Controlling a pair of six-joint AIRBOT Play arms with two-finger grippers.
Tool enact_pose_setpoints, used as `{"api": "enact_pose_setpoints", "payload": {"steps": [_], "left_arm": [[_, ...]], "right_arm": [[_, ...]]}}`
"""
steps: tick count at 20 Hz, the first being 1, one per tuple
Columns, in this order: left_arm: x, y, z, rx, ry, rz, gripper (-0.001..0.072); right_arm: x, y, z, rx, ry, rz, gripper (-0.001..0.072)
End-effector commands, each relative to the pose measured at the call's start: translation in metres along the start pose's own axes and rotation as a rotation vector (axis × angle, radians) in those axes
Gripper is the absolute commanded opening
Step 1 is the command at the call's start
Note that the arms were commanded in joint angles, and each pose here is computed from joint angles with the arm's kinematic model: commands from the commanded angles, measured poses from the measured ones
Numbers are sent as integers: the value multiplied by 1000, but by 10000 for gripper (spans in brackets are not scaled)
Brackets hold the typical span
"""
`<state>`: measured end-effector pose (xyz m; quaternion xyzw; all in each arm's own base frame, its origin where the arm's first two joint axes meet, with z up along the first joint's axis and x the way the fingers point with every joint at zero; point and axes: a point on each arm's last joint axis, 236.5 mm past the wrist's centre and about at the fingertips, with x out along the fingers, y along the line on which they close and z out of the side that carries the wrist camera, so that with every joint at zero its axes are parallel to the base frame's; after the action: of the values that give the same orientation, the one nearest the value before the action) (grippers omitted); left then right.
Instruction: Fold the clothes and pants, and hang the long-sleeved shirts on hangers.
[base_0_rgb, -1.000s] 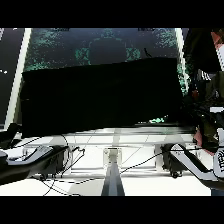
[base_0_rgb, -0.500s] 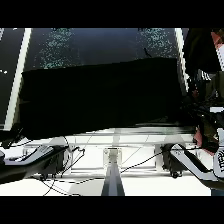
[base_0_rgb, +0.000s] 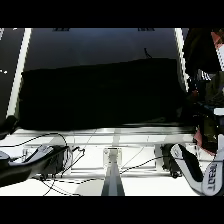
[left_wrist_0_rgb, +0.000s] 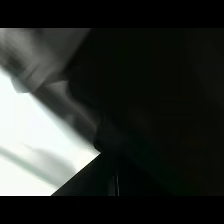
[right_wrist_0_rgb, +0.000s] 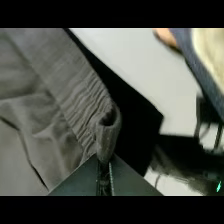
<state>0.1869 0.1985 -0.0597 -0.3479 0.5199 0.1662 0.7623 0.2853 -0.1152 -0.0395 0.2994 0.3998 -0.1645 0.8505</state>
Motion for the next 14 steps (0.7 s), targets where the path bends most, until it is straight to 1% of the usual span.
{"api": "enact_pose_setpoints", "payload": {"steps": [1,2,3,6,9,11,14], "left_arm": [[-27,-69,66,-6,-263,-289,16],[-35,-79,78,-14,-313,-338,15],[-40,-84,84,-18,-336,-359,15],[-41,-83,85,-11,-338,-352,15],[-39,-82,80,0,-317,-345,15],[-40,-83,83,-7,-331,-351,14],[-43,-92,104,5,-394,-336,12]], "right_arm": [[-49,19,34,-106,-155,1,18],[-65,22,43,-126,-196,-15,18],[-83,22,52,-147,-236,-43,18],[-125,21,63,-215,-283,-125,18],[-136,13,40,-252,-171,-174,18],[-134,13,30,-243,-128,-168,18],[-134,21,47,-167,-203,-134,18]]}}
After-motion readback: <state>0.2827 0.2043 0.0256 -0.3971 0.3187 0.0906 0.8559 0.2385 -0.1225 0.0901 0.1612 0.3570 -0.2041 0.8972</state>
